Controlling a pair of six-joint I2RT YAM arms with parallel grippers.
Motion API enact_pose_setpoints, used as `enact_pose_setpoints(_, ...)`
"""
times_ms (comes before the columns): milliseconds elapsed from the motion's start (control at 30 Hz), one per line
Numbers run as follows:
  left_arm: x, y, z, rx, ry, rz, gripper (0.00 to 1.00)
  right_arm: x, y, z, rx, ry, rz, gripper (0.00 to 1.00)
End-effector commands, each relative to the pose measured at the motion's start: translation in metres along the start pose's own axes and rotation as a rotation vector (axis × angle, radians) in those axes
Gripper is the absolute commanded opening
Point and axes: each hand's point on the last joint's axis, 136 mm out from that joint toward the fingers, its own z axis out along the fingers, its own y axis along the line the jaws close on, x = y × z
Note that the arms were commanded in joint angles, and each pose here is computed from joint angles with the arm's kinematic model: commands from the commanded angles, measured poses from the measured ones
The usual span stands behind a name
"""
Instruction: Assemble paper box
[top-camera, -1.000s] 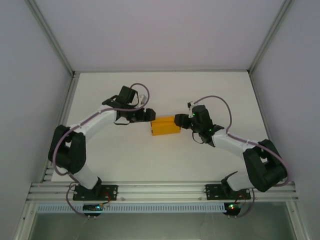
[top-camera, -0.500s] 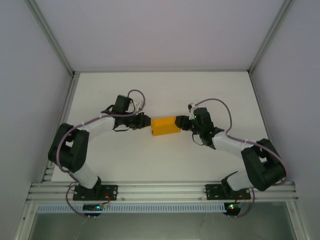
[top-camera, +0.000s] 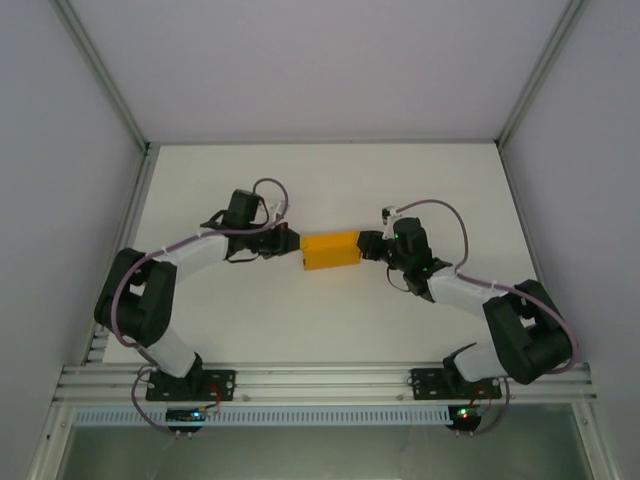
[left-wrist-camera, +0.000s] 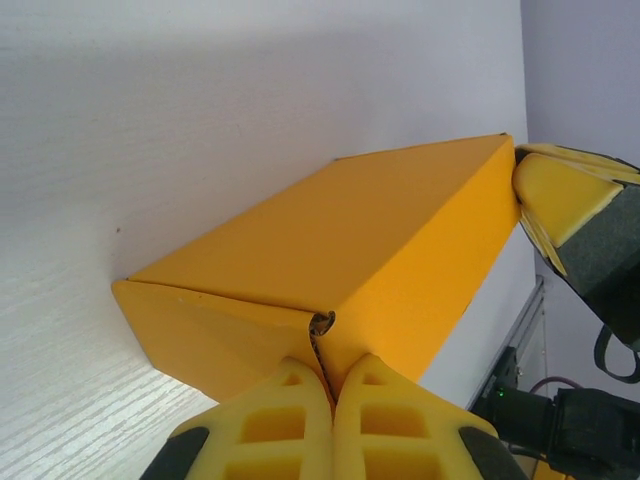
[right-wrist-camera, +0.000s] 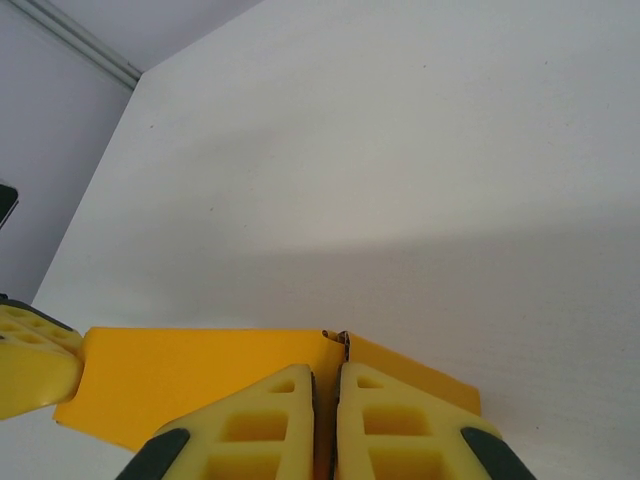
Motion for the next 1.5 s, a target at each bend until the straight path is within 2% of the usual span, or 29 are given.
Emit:
enact_pose_setpoints(0,0.013,0.033,0.003,-0.199,0.047,-0.008,0.01,0.080,-0.037,-0.006,0.122,0.300,0.056,0.00)
enact_pose_setpoints(33,0.008,0.029,0.001,-0.214,0.040,0.009,0.11,0.073,-0.032,-0.006,0.112,0.294,0.035,0.00)
enact_pose_setpoints(67,0.001,0.024,-0.002,-0.232,0.029,0.032,0.27,0.066,-0.027,-0.007,0.104,0.290,0.008,0.06)
enact_pose_setpoints(133,-0.012,0.014,-0.009,-0.278,0.000,0.087,0.35,0.047,-0.012,-0.008,0.084,0.273,-0.036,0.19)
enact_pose_setpoints(167,-0.020,0.008,-0.012,-0.294,-0.018,0.120,0.42,0.037,-0.007,-0.008,0.081,0.261,-0.056,0.28)
enact_pose_setpoints(200,-0.029,0.001,-0.016,-0.308,-0.041,0.150,0.55,0.025,-0.002,-0.009,0.084,0.243,-0.072,0.41)
enact_pose_setpoints(267,-0.041,-0.009,-0.020,-0.308,-0.070,0.187,0.69,0.004,0.008,-0.010,0.078,0.204,-0.122,0.59)
enact_pose_setpoints(333,-0.053,-0.022,-0.028,-0.304,-0.105,0.215,0.96,-0.017,0.020,-0.011,0.063,0.168,-0.159,0.70)
enact_pose_setpoints(400,-0.063,-0.032,-0.038,-0.308,-0.147,0.243,1.00,-0.035,0.032,-0.013,0.036,0.143,-0.198,0.81)
enact_pose_setpoints(467,-0.071,-0.038,-0.051,-0.345,-0.195,0.267,1.00,-0.048,0.043,-0.015,-0.001,0.125,-0.239,0.99)
enact_pose_setpoints(533,-0.079,-0.035,-0.072,-0.438,-0.254,0.286,1.00,-0.056,0.060,-0.018,-0.080,0.129,-0.346,0.99)
enact_pose_setpoints(600,-0.085,-0.026,-0.097,-0.554,-0.324,0.296,1.00,-0.056,0.075,-0.022,-0.160,0.154,-0.557,0.99)
enact_pose_setpoints(700,-0.090,-0.003,-0.136,-0.724,-0.423,0.267,1.00,-0.017,0.093,-0.032,-0.304,0.349,-0.890,0.99)
enact_pose_setpoints(800,-0.084,0.028,-0.166,-0.849,-0.485,0.186,1.00,0.009,0.084,-0.025,-0.295,0.484,-1.136,0.99)
enact_pose_setpoints(867,-0.071,0.054,-0.176,-0.887,-0.488,0.110,1.00,0.007,0.086,-0.017,-0.285,0.527,-1.257,0.99)
enact_pose_setpoints(967,-0.051,0.082,-0.183,-0.899,-0.488,0.023,1.00,0.012,0.080,-0.007,-0.277,0.660,-1.355,0.99)
enact_pose_setpoints(1067,-0.035,0.105,-0.193,-0.946,-0.497,-0.042,1.00,0.023,0.075,0.005,-0.273,0.790,-1.413,0.95)
enact_pose_setpoints(1267,-0.024,0.117,-0.201,-0.962,-0.492,-0.075,1.00,0.043,0.057,0.036,-0.218,0.962,-1.462,0.88)
enact_pose_setpoints(1367,-0.025,0.115,-0.204,-0.959,-0.502,-0.066,0.99,0.050,0.052,0.045,-0.208,1.020,-1.467,0.78)
enact_pose_setpoints(1467,-0.026,0.111,-0.206,-0.951,-0.512,-0.058,1.00,0.045,0.050,0.057,-0.169,0.987,-1.495,0.70)
